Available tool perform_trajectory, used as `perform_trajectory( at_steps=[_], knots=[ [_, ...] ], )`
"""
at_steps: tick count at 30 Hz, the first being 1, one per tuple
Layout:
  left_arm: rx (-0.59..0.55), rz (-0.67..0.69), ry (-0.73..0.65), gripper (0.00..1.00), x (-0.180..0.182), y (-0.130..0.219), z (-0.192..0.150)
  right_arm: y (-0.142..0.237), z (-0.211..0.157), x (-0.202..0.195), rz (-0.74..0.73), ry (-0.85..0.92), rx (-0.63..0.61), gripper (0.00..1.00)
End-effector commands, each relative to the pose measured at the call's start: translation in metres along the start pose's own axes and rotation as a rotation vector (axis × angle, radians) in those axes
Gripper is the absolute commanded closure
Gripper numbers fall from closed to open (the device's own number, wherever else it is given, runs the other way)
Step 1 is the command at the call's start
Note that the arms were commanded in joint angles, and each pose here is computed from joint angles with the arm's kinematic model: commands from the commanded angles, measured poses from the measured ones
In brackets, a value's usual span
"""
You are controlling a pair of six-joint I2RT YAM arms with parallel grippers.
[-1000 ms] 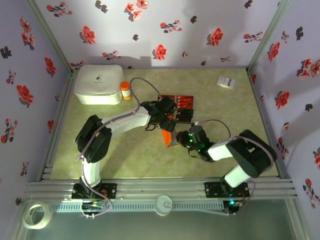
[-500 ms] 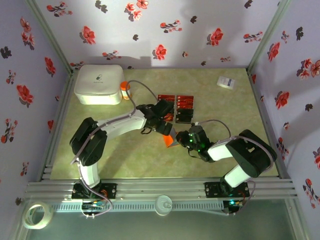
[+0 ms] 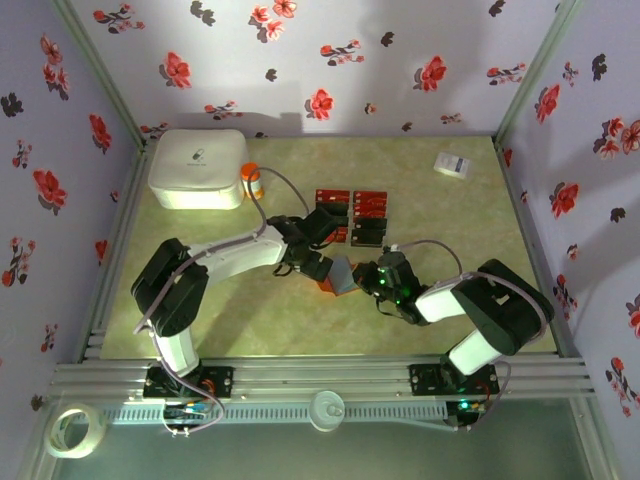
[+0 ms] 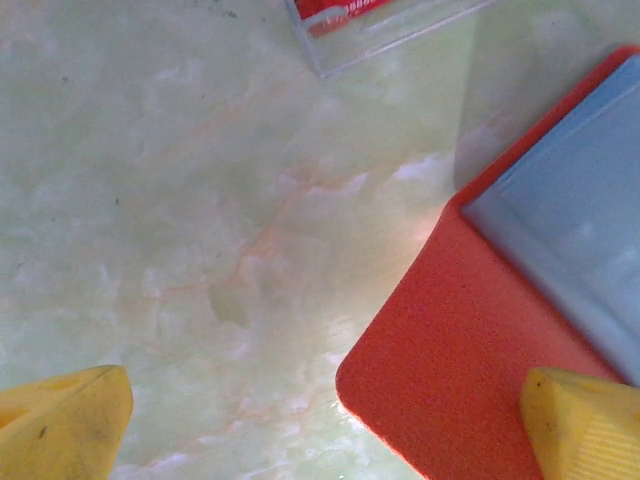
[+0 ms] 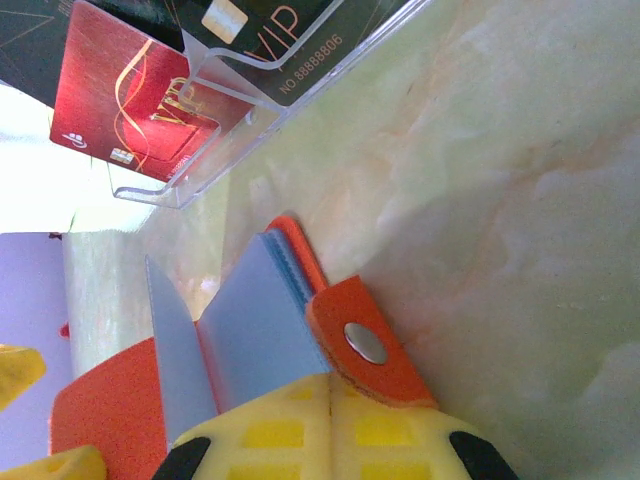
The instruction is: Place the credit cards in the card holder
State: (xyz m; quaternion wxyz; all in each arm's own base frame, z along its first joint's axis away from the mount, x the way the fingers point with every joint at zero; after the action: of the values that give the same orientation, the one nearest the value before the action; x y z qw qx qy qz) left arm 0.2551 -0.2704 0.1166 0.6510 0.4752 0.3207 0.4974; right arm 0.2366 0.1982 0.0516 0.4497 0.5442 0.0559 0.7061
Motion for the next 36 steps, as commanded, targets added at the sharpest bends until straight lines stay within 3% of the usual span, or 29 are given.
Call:
perform_trajectory(
  at_steps=[1, 10, 20, 28, 33, 36],
  knots=[
    [0.061, 0.065, -0.083, 0.00, 0.010, -0.004, -0.016, 0.003, -0.016, -0.030, -0.133, -0.026, 0.033, 1.00],
    [0.140, 0.140, -0.150, 0.00, 0.010, -0.032, -0.028, 0.006, -0.018, -0.034, -0.143, -0.044, 0.024, 1.00],
    [0.140, 0.280, -0.221, 0.00, 0.017, -0.054, -0.031, 0.022, -0.008, -0.010, -0.094, -0.045, -0.021, 1.00],
    [0.116, 0.340, -0.260, 0.00, 0.022, -0.060, -0.027, 0.063, 0.018, 0.021, -0.104, 0.048, -0.110, 1.00],
    [0.086, 0.375, -0.300, 0.00, 0.025, -0.057, -0.019, 0.068, 0.024, 0.032, -0.093, 0.101, -0.107, 1.00],
    [0.074, 0.382, -0.318, 0.00, 0.025, -0.055, -0.016, 0.064, 0.025, 0.034, -0.105, 0.138, -0.090, 0.87]
  ],
)
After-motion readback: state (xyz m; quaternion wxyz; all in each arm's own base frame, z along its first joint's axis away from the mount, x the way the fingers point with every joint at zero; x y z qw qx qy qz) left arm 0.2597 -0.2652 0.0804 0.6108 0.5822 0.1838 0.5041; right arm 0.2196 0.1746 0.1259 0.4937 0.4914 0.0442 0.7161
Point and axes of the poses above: each hand's point on the last joint's axis, 136 mm out from that joint toward the fingers, its own y axis back along the fingers, its own x axis along the line the jaws close on, z = x × y, the point moved 5 cm from there along y, back along the fingers, and after that the axes turned 11 degrees about y, right-handed, at the moved point
